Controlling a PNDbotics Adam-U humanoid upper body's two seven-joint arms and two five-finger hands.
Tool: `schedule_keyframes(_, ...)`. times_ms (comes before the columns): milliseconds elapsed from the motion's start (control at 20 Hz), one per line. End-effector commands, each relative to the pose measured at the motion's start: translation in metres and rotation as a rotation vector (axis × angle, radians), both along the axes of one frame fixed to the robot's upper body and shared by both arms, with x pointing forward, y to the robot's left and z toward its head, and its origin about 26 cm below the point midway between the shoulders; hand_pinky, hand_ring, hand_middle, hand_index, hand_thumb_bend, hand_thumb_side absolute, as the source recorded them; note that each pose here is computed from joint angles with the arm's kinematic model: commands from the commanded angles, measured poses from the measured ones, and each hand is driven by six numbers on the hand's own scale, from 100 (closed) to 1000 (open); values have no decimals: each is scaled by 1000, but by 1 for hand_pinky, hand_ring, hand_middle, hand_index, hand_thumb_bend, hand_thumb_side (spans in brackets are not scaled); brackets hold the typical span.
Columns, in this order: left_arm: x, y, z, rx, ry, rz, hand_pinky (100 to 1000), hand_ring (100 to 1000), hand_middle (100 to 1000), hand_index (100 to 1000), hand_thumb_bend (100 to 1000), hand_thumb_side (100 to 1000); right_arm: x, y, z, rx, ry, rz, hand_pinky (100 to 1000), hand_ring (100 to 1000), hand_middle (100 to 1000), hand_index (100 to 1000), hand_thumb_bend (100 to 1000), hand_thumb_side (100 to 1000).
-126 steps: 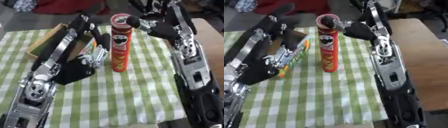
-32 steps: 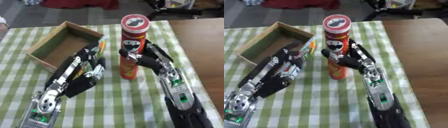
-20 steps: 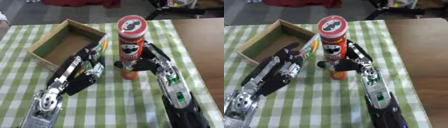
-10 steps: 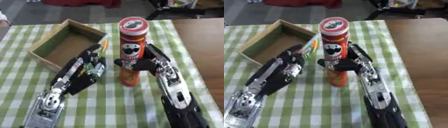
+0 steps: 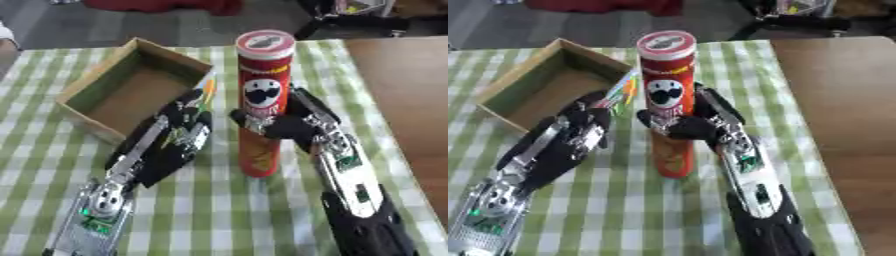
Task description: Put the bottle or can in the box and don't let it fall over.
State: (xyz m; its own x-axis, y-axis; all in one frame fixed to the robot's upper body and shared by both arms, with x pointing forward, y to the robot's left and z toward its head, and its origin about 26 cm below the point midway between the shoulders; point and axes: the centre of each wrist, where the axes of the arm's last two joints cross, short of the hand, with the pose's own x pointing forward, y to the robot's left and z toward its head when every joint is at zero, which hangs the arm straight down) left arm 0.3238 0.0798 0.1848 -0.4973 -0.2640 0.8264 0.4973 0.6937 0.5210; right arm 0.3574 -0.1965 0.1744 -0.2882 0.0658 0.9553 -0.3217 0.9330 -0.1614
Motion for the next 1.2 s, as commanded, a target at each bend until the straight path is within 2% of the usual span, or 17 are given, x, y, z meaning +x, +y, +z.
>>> schedule_keyframes(50, -3, 0, 13, -35, -31, -12, 976, 957, 395, 1000, 100, 767, -4, 7, 17, 17, -71, 24, 998, 595, 723, 629, 322, 100)
schedule_keyframes(400, -5, 2, 18, -50, -38, -12, 976, 957, 395, 1000, 100, 765, -4, 12, 20, 26, -94, 28, 1000, 593, 721, 619, 319, 100)
schedule_keyframes(450, -5, 3, 19, -53, -40, -11, 977, 956, 393, 1000, 100, 756, -5, 13, 20, 28, -97, 29, 1000, 569, 693, 574, 290, 100)
schedule_keyframes(550, -6, 6, 28, -85, -68, -2, 976, 955, 391, 1000, 100, 737, -7, 24, 32, 53, -155, 47, 994, 536, 664, 549, 242, 100)
schedule_keyframes(800, -8, 21, 54, -163, -136, 37, 971, 947, 384, 1000, 100, 703, -5, 63, 52, 54, -261, 118, 989, 527, 649, 538, 168, 100)
schedule_keyframes(1050, -8, 36, 81, -226, -203, 102, 966, 935, 374, 1000, 100, 683, 1, 109, 67, 40, -320, 194, 988, 524, 642, 534, 121, 100)
schedule_keyframes(1200, -7, 39, 86, -249, -210, 127, 966, 935, 374, 1000, 100, 683, 6, 123, 67, 27, -331, 210, 988, 524, 642, 534, 121, 100)
